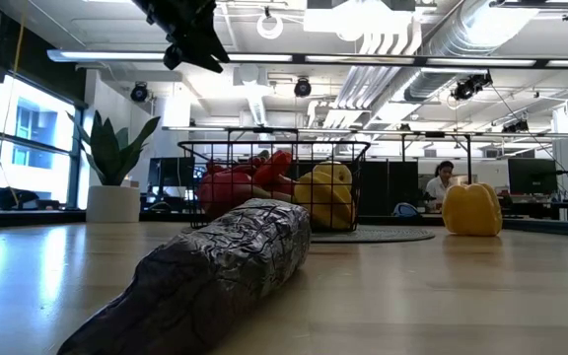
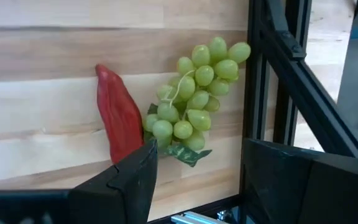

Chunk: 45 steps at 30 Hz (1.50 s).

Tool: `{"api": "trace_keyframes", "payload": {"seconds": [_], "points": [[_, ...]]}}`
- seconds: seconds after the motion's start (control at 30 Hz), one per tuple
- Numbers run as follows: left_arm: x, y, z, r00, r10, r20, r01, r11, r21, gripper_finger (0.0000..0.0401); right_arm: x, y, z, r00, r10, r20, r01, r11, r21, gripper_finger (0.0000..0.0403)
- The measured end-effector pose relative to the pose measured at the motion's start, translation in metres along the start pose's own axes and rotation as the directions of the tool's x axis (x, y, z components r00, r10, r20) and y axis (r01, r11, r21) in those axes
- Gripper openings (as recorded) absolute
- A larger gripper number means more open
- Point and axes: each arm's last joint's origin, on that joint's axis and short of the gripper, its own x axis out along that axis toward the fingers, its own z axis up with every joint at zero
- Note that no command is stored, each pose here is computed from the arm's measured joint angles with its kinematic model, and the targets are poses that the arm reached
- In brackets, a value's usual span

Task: Build produce basket
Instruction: Put the green grapes into the black wire basket

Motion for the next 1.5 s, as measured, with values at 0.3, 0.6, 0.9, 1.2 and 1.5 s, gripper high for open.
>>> {"api": "trace_keyframes", "payload": {"seconds": [0.3, 0.6, 0.9, 1.2, 1.5], "points": [[0.000, 0.000, 0.000, 1.000, 0.000, 0.000, 0.000, 1.000, -0.015, 0.0152, 0.007, -0.007, -0.004, 1.000, -0.011, 0.012, 0.012, 0.999, -0.037, 0.0218], [0.000, 0.000, 0.000, 1.000, 0.000, 0.001, 0.000, 0.999, -0.034, 0.0152, 0.026, -0.018, 0.012, 0.998, 0.059, -0.018, -0.060, 0.996, -0.066, 0.0218], [0.000, 0.000, 0.000, 1.000, 0.000, 0.000, 0.000, 0.999, -0.049, 0.0152, 0.066, -0.023, 0.022, 0.963, 0.192, -0.187, -0.214, 0.971, -0.103, 0.0218], [0.000, 0.000, 0.000, 1.000, 0.000, 0.000, 0.000, 0.997, -0.079, 0.0152, 0.091, -0.023, 0.028, 0.961, 0.178, -0.209, -0.205, 0.972, -0.115, 0.0218], [0.000, 0.000, 0.000, 1.000, -0.001, -0.001, 0.001, 0.995, -0.104, 0.0152, 0.123, -0.021, 0.036, 0.949, 0.178, -0.261, -0.215, 0.969, -0.119, 0.0217]]}}
